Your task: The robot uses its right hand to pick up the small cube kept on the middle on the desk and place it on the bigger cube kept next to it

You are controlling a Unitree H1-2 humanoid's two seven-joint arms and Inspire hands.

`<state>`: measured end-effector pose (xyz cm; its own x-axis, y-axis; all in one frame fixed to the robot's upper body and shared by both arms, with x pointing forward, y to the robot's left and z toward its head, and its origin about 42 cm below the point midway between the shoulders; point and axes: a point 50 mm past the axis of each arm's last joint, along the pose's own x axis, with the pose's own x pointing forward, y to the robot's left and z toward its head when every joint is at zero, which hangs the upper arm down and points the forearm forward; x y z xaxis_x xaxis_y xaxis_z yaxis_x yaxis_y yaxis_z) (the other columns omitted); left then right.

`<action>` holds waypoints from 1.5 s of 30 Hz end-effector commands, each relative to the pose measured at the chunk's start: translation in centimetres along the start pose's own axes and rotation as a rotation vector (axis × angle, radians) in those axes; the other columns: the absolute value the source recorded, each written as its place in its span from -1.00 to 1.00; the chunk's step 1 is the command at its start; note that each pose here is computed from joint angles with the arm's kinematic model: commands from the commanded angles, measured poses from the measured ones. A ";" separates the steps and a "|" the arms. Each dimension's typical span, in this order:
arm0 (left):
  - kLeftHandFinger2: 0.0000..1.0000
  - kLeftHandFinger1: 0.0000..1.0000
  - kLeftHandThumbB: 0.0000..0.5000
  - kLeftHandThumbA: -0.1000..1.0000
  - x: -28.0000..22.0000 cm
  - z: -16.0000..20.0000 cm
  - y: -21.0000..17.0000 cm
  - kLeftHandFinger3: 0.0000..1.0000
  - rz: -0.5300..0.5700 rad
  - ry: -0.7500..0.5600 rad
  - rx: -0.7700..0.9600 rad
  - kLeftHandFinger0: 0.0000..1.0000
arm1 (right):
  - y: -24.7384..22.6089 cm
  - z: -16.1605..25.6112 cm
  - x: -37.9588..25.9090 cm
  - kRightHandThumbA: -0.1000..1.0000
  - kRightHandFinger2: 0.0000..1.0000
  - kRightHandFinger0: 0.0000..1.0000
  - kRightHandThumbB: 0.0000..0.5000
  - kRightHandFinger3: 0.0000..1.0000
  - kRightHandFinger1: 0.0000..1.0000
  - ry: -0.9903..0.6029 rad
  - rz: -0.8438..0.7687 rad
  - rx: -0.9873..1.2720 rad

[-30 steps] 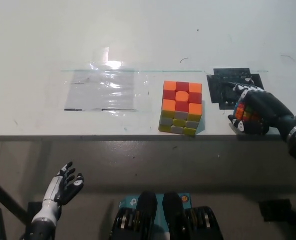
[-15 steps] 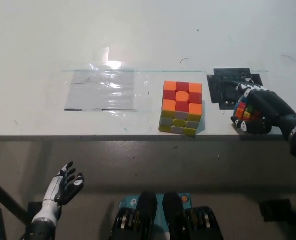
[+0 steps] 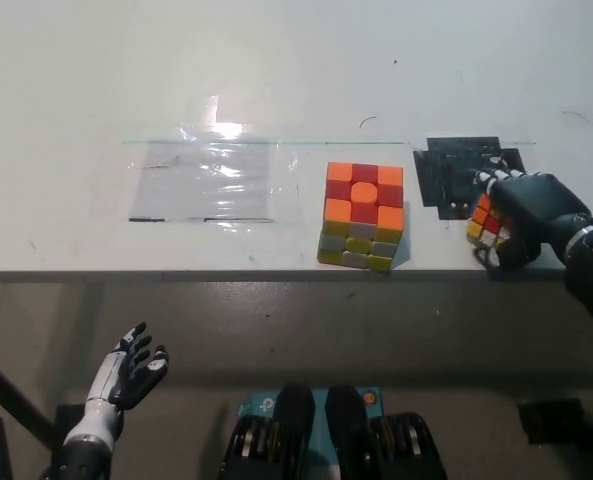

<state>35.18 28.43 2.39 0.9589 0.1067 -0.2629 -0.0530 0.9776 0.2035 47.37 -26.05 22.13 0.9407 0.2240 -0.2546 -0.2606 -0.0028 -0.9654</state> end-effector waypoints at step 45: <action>1.00 1.00 0.10 -0.10 0.3 1.2 0.7 1.00 0.012 -0.059 0.010 1.00 | 0.7 -0.5 1.6 -1.00 -0.03 -1.00 -0.72 -0.66 -0.73 -0.246 -0.635 0.047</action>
<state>35.18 28.32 2.38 0.9595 0.1017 -0.2629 -0.0447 0.9758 0.2143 48.03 -26.83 17.43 0.8998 0.3458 0.2658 0.2098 0.1911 -0.9589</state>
